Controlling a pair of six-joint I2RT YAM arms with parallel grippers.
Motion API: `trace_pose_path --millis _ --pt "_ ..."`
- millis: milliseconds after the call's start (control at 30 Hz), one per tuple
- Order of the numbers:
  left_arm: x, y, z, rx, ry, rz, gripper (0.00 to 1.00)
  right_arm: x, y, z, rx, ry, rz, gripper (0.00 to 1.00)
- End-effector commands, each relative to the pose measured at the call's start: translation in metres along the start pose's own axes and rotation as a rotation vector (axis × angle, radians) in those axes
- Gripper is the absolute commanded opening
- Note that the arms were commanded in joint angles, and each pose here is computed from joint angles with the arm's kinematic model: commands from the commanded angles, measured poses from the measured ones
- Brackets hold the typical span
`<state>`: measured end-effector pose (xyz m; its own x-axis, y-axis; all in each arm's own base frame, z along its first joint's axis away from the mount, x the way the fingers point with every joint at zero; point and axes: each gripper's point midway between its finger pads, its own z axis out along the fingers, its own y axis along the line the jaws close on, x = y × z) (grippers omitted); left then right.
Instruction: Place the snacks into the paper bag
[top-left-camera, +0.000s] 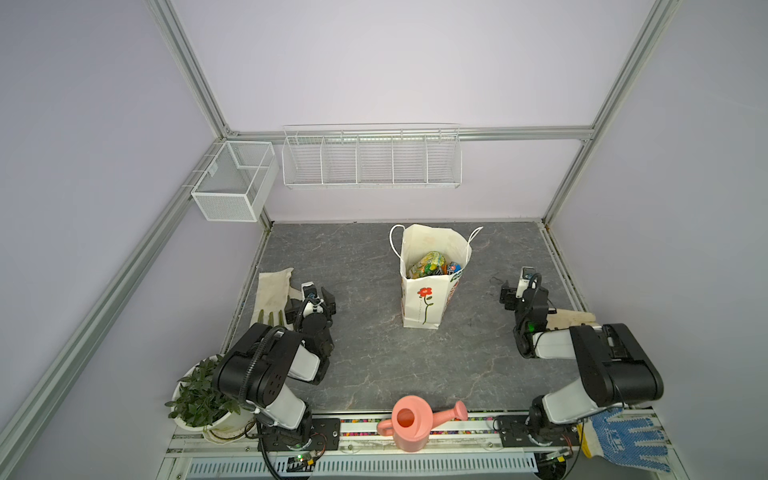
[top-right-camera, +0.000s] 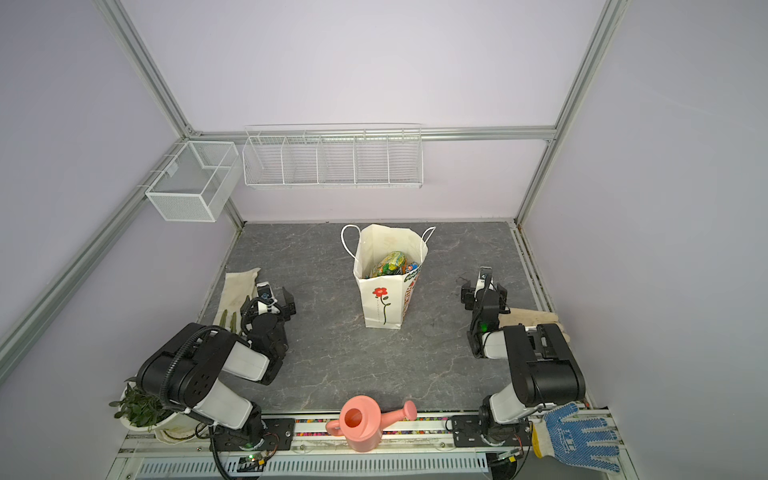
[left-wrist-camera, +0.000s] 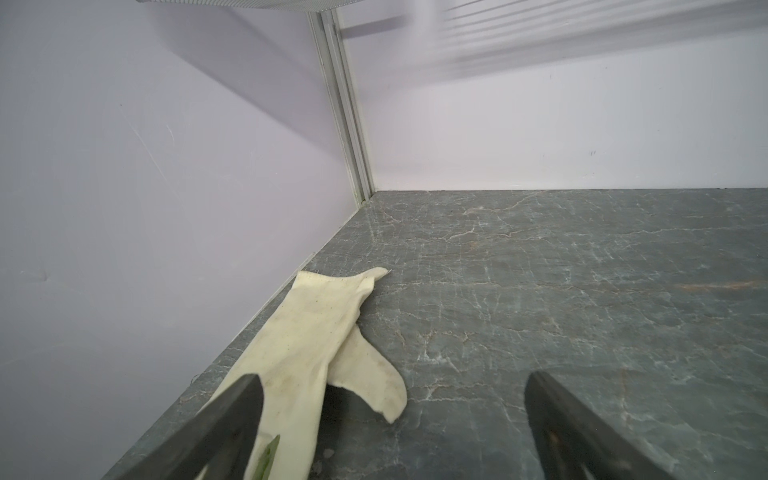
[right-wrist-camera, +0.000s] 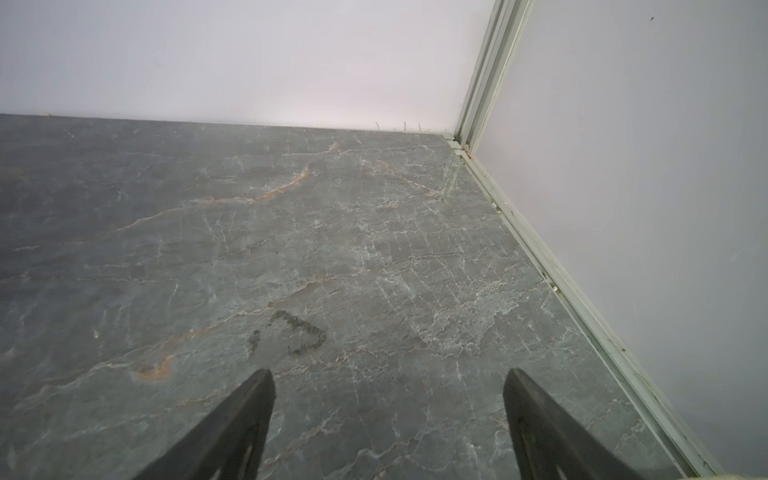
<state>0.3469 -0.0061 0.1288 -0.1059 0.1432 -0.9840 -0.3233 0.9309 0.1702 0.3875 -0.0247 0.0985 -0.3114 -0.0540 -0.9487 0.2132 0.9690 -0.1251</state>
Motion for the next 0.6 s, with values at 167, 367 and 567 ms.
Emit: trace_pose_path --millis 167,367,567 --pt "-0.017 0.003 0.012 -0.019 -0.037 -0.031 0.99 0.001 0.002 0.000 -0.013 0.007 0.009 0.89" --pt "0.007 0.016 0.051 0.017 0.165 -0.134 0.99 0.001 0.002 0.000 -0.013 0.005 0.007 0.89" --pt "0.006 0.009 0.052 0.050 0.140 -0.111 0.99 0.001 0.002 0.001 -0.011 0.005 0.007 0.89"
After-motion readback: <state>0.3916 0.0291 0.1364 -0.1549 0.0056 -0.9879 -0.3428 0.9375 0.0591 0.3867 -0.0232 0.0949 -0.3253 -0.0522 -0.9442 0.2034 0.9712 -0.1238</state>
